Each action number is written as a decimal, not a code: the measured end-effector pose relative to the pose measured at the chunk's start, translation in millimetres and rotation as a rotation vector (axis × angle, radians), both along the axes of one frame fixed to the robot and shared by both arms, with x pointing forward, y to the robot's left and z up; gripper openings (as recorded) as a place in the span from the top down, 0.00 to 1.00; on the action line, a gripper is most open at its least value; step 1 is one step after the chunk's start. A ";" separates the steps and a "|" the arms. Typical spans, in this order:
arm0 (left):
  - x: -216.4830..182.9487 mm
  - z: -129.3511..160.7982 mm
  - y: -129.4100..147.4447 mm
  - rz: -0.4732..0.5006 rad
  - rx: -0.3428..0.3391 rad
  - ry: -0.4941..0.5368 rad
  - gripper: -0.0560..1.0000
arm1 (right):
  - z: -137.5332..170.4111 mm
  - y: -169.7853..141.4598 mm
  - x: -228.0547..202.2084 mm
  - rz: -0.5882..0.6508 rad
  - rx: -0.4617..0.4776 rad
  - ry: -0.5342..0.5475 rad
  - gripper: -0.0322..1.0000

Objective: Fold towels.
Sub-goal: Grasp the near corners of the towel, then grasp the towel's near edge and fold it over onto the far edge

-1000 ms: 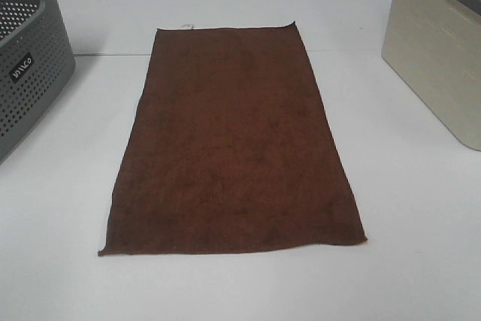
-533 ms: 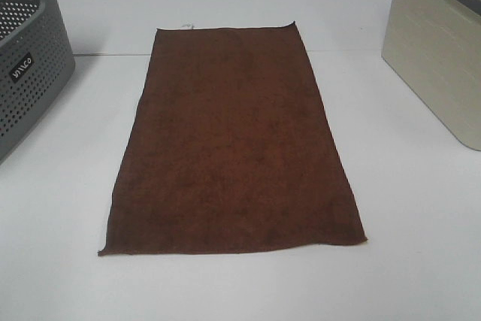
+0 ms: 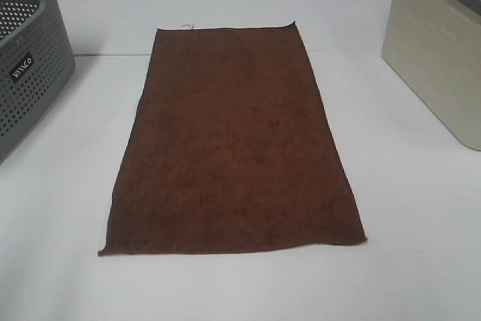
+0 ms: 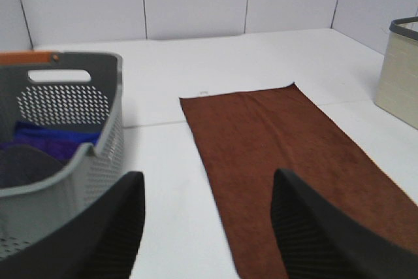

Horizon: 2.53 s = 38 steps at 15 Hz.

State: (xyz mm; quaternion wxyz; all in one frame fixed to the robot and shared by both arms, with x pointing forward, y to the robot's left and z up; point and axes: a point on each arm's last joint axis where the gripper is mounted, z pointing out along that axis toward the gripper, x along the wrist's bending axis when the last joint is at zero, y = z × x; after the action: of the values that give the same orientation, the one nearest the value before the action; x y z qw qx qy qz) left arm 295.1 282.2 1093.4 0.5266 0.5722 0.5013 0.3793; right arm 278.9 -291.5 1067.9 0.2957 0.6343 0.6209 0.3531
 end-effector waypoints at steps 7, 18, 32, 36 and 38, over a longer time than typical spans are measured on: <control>113.3 -77.7 -19.2 -0.016 -0.308 0.735 0.42 | -31.6 13.8 105.7 0.017 0.280 0.406 0.35; 182.3 -211.8 -39.6 -0.137 -0.411 1.185 0.41 | -150.0 26.1 199.7 0.187 0.391 0.656 0.35; 227.7 -242.1 -96.0 -0.323 -0.295 1.211 0.67 | -206.2 70.3 235.1 0.272 0.407 0.783 0.60; 226.5 -241.5 -97.1 -0.342 -0.298 1.219 0.94 | -208.4 67.9 237.2 0.201 0.414 0.783 0.97; 225.4 -236.1 -98.0 -0.371 -0.291 1.212 0.94 | -201.2 68.2 236.7 0.192 0.426 0.776 0.97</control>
State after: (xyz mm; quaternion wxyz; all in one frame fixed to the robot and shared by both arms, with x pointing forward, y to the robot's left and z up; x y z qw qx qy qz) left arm 520.4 184.2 857.4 0.2795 0.6847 0.6486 -0.1796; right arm 515.6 -223.3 866.7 -0.1304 0.7059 0.6554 0.2351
